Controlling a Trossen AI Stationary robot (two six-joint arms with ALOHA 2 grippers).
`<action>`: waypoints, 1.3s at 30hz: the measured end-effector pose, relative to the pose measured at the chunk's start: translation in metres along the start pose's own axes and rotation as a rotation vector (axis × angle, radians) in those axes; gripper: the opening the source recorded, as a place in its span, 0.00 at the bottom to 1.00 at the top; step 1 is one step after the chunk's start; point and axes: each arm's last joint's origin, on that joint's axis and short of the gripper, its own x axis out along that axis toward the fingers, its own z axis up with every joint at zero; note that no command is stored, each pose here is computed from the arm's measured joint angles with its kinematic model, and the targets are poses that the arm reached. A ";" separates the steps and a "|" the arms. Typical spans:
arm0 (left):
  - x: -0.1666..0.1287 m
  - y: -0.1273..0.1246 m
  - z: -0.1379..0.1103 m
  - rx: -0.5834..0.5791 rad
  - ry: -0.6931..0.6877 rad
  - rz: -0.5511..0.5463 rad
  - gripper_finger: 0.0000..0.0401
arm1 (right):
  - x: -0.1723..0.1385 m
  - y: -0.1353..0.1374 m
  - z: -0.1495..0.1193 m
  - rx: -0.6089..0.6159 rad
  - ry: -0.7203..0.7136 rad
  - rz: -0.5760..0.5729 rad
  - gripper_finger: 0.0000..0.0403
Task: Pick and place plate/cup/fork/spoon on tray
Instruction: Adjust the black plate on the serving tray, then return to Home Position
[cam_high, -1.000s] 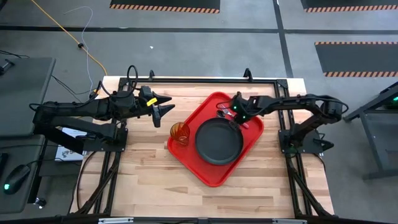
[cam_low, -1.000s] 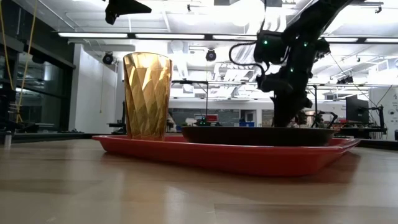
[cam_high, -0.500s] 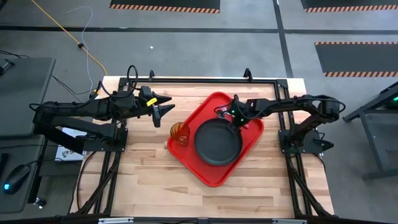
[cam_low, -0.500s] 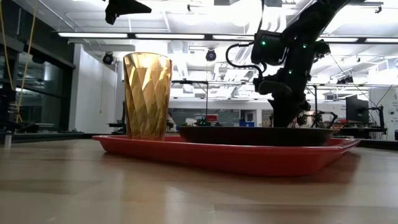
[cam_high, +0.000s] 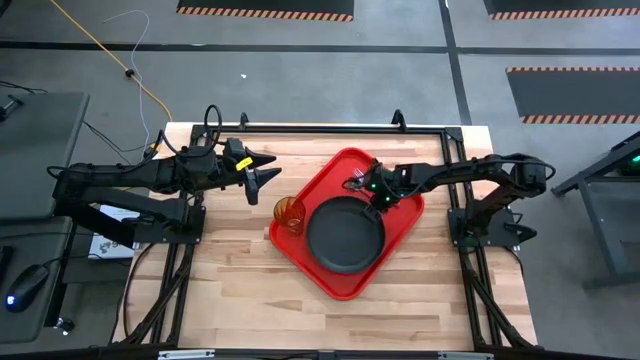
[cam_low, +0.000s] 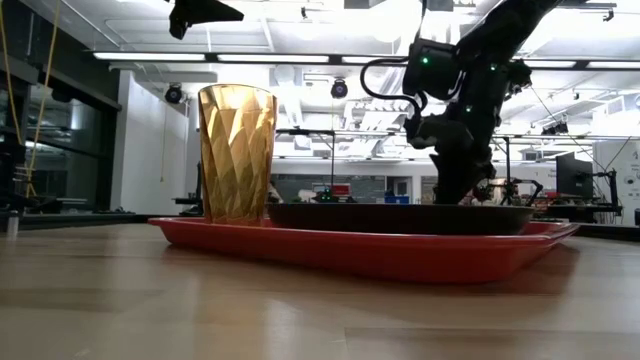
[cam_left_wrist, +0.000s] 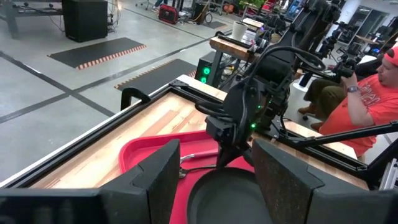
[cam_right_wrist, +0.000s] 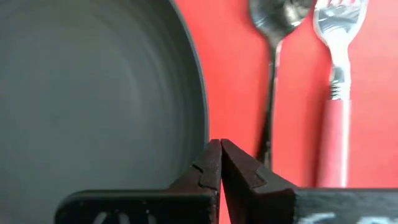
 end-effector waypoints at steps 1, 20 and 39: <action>0.000 0.000 0.000 0.000 0.000 0.000 0.47 | 0.000 0.001 0.000 -0.003 0.004 0.008 0.00; 0.000 0.000 0.000 0.000 0.001 0.000 0.47 | 0.001 -0.030 -0.036 0.015 0.115 -0.016 0.00; 0.000 0.001 0.000 -0.011 -0.005 0.028 0.47 | 0.002 -0.049 -0.004 0.143 -0.212 -0.007 0.00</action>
